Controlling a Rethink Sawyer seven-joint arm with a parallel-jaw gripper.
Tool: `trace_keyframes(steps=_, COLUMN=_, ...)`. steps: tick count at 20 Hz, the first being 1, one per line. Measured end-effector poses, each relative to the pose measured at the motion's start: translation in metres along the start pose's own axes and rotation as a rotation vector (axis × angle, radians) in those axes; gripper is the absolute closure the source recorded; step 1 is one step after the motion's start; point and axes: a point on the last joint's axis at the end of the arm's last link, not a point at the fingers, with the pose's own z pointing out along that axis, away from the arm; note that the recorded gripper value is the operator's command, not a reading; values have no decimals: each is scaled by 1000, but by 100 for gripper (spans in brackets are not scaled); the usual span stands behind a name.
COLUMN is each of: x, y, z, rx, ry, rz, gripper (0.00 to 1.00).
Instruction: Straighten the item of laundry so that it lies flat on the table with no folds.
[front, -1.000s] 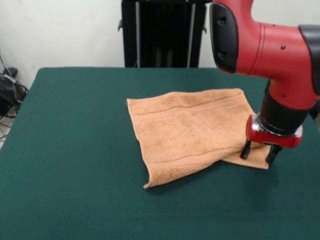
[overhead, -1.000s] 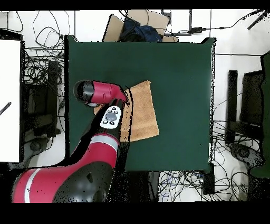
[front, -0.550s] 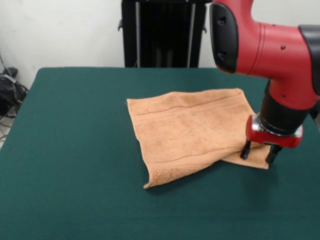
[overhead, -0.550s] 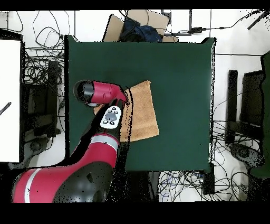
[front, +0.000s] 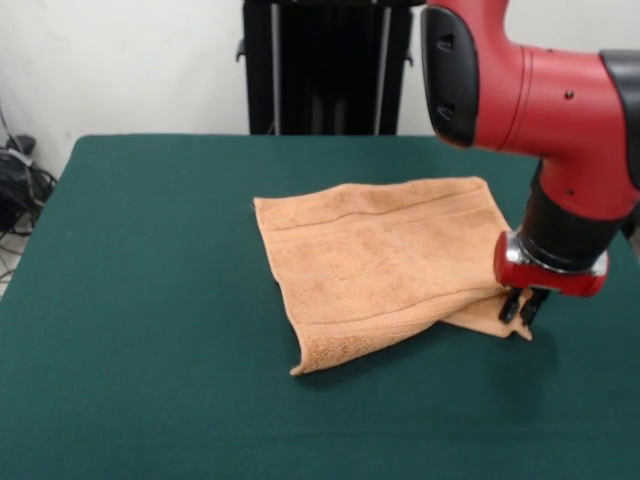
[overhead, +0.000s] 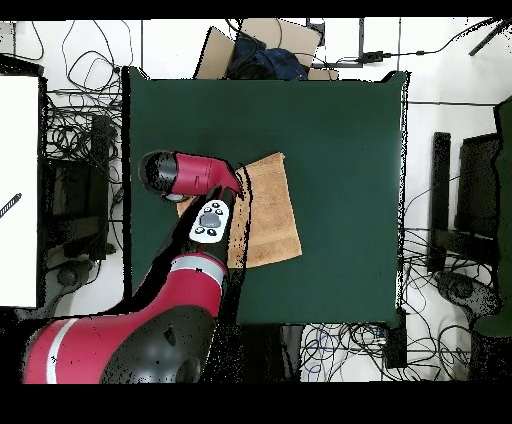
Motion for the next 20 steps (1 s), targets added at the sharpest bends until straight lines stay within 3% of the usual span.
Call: trace_keyframes(steps=20, x=-2, y=-3, z=0, rx=-7, ry=0, rz=7, gripper=100)
